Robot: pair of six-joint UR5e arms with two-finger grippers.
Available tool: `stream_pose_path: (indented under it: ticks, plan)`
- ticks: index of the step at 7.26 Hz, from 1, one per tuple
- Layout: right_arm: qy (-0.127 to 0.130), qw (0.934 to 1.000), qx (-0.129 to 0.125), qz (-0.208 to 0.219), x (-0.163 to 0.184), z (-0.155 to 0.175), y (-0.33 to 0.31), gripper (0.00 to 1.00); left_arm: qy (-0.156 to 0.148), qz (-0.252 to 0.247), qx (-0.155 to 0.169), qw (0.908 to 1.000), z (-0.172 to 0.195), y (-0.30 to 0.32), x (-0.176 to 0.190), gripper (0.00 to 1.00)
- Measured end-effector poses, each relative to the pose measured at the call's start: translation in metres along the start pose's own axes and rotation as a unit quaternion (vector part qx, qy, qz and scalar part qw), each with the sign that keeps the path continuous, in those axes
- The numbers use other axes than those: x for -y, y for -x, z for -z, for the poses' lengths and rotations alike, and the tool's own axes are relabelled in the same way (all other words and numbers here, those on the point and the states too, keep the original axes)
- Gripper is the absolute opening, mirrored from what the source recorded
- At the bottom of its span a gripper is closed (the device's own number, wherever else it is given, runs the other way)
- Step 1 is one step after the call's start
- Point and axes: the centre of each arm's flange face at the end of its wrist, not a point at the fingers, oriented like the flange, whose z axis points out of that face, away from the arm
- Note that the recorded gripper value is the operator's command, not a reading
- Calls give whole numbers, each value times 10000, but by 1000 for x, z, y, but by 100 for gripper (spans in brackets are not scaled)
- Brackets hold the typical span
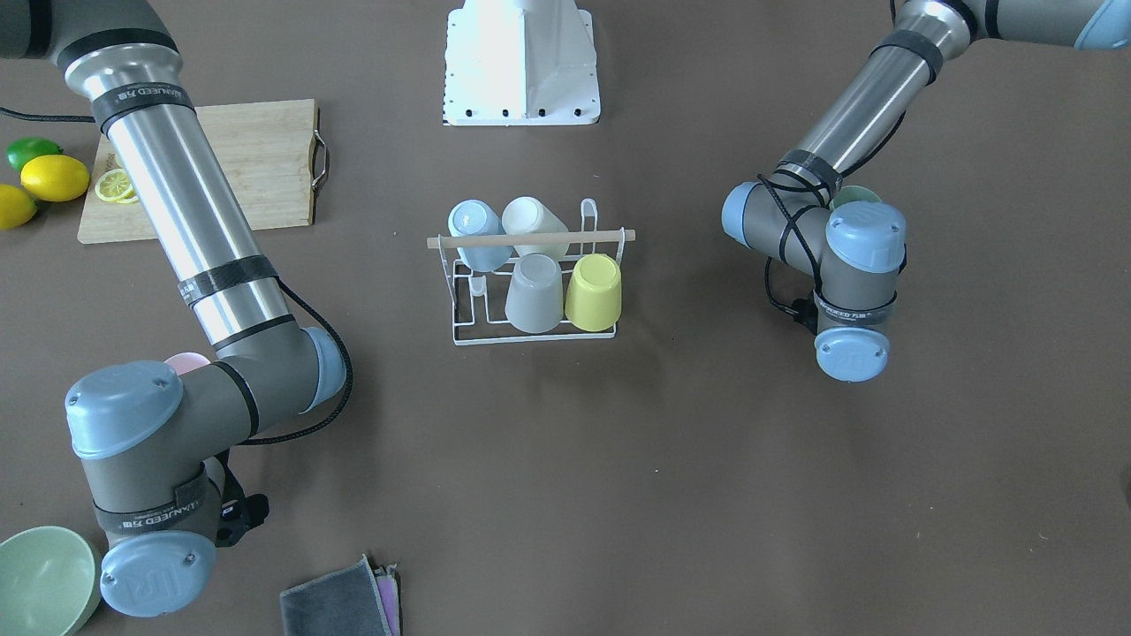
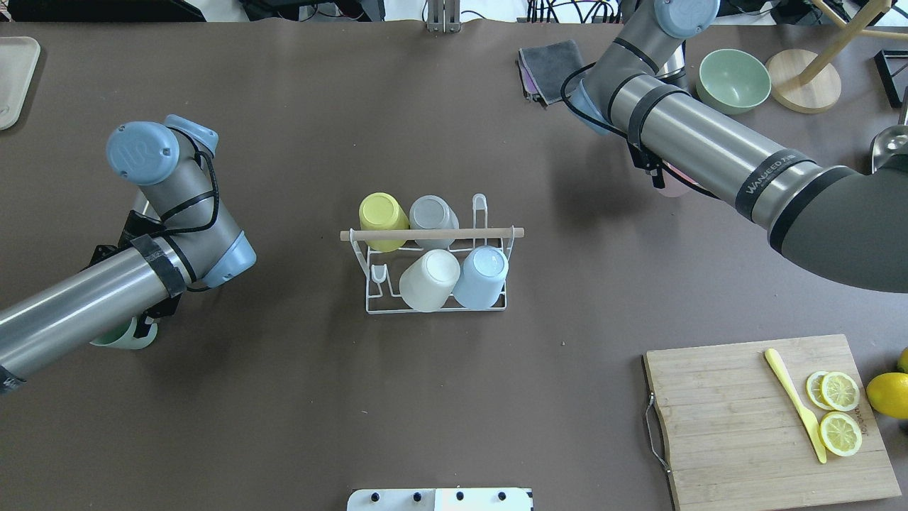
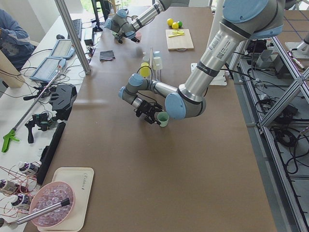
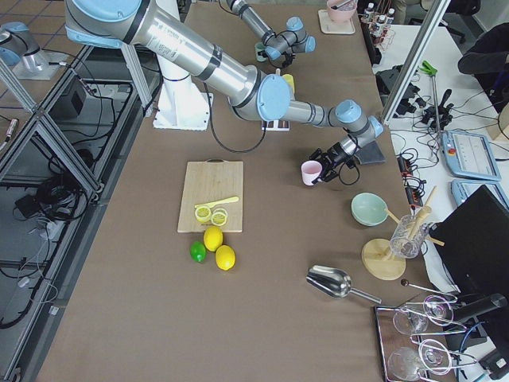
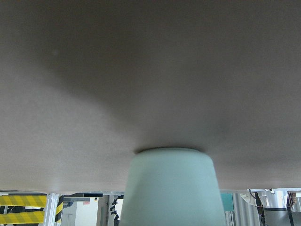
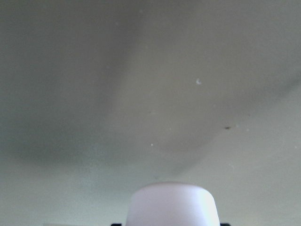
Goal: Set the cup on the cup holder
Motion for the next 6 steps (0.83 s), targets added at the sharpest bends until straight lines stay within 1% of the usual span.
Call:
stream_pose_path:
  ticks: [1,2,4,5,6]
  plan:
    - [-41,10000,9,-40,-6,15,0,0,-3,2,1,10000,1,-1,0,47]
    - [-156,9999,23,-70,-14,35,0,0,-8,-2,3,10000,2,-1,0,37]
    - [-541,9982,88,-239,-39,87,-10,0,-58,-21,15,10000,7,-1,-4,37]
    - [-752,9958,151,-504,-56,112,-23,0,-196,-39,47,9998,20,3,-15,37]
    - [-988,9913,232,-832,-75,137,-39,0,-432,-57,82,9990,40,11,-32,36]
